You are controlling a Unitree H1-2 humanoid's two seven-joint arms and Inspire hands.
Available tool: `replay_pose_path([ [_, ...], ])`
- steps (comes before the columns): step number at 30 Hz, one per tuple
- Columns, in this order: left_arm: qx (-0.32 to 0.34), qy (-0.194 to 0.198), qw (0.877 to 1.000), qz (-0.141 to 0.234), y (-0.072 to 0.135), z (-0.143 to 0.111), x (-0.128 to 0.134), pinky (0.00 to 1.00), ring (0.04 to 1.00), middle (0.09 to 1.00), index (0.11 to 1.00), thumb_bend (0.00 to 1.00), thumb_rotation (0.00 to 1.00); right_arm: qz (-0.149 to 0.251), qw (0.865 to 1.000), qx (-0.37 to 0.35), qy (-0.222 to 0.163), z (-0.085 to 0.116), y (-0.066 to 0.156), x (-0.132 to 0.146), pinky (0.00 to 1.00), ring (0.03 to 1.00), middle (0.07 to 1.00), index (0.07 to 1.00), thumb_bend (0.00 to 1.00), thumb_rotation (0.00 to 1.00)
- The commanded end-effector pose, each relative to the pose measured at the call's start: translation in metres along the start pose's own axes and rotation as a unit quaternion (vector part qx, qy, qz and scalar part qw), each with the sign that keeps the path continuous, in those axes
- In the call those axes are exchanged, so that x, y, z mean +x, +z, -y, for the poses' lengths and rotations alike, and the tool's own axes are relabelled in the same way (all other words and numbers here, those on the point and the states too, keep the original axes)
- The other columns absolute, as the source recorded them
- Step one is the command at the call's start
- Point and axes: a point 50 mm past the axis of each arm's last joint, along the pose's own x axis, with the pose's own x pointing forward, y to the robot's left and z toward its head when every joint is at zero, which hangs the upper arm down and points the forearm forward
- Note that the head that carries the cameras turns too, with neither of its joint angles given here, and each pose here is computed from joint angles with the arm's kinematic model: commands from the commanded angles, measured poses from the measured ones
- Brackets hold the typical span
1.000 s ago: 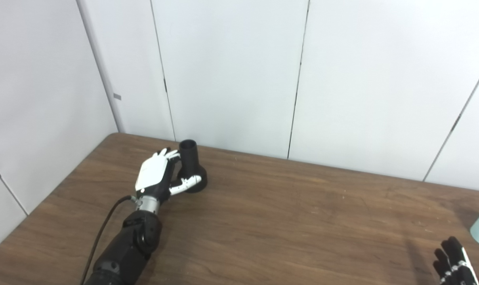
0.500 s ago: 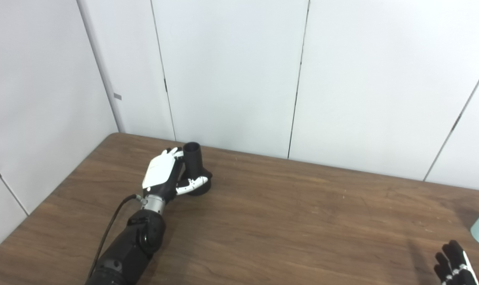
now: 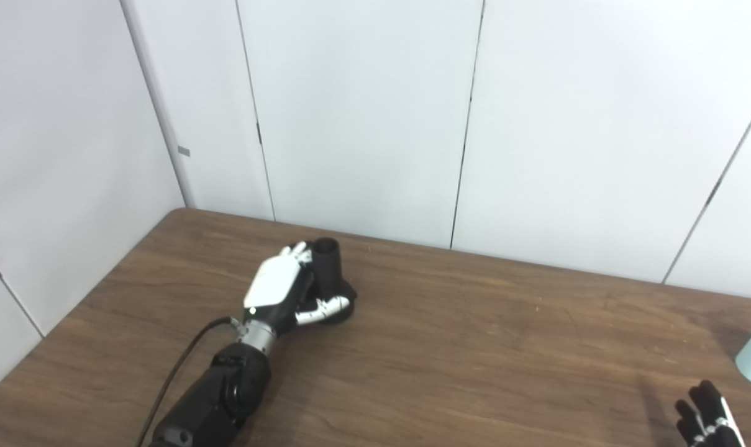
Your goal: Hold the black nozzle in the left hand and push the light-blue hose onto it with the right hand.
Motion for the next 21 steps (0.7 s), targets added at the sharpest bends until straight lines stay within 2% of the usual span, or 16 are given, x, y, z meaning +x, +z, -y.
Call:
replay_pose_path([
  [1, -0.016, -0.064, 0.998, 0.004, 0.010, 0.032, -0.022, 1.00, 0.983, 0.858, 0.527, 0.44, 0.77, 0.022, 1.000, -0.002, -0.001, -0.002, 0.010, 0.001, 0.99, 0.941, 0.983, 1.000, 0.69, 1.00],
  [6, -0.056, -0.120, 0.989, 0.060, 0.041, 0.049, -0.033, 1.00, 0.987, 0.855, 0.510, 0.43, 0.78, 0.024, 1.000, -0.006, -0.006, -0.009, 0.018, 0.001, 0.95, 0.898, 0.948, 0.989, 0.68, 1.00],
  [12, -0.088, -0.179, 0.974, 0.108, 0.081, 0.074, -0.045, 1.00, 0.992, 0.851, 0.494, 0.42, 0.75, 0.025, 1.000, -0.014, -0.006, -0.026, 0.027, 0.002, 0.94, 0.880, 0.933, 0.970, 0.68, 0.99],
  [18, -0.075, -0.218, 0.960, 0.158, 0.108, 0.094, -0.056, 1.00, 0.990, 0.849, 0.489, 0.43, 0.71, 0.025, 1.000, -0.014, -0.002, -0.041, 0.034, 0.002, 0.95, 0.884, 0.936, 0.970, 0.69, 0.99],
  [21, -0.063, -0.229, 0.950, 0.201, 0.121, 0.097, -0.061, 1.00, 0.980, 0.844, 0.503, 0.45, 0.70, 0.024, 1.000, -0.012, -0.001, -0.050, 0.036, 0.003, 0.95, 0.886, 0.938, 0.970, 0.70, 0.99],
])
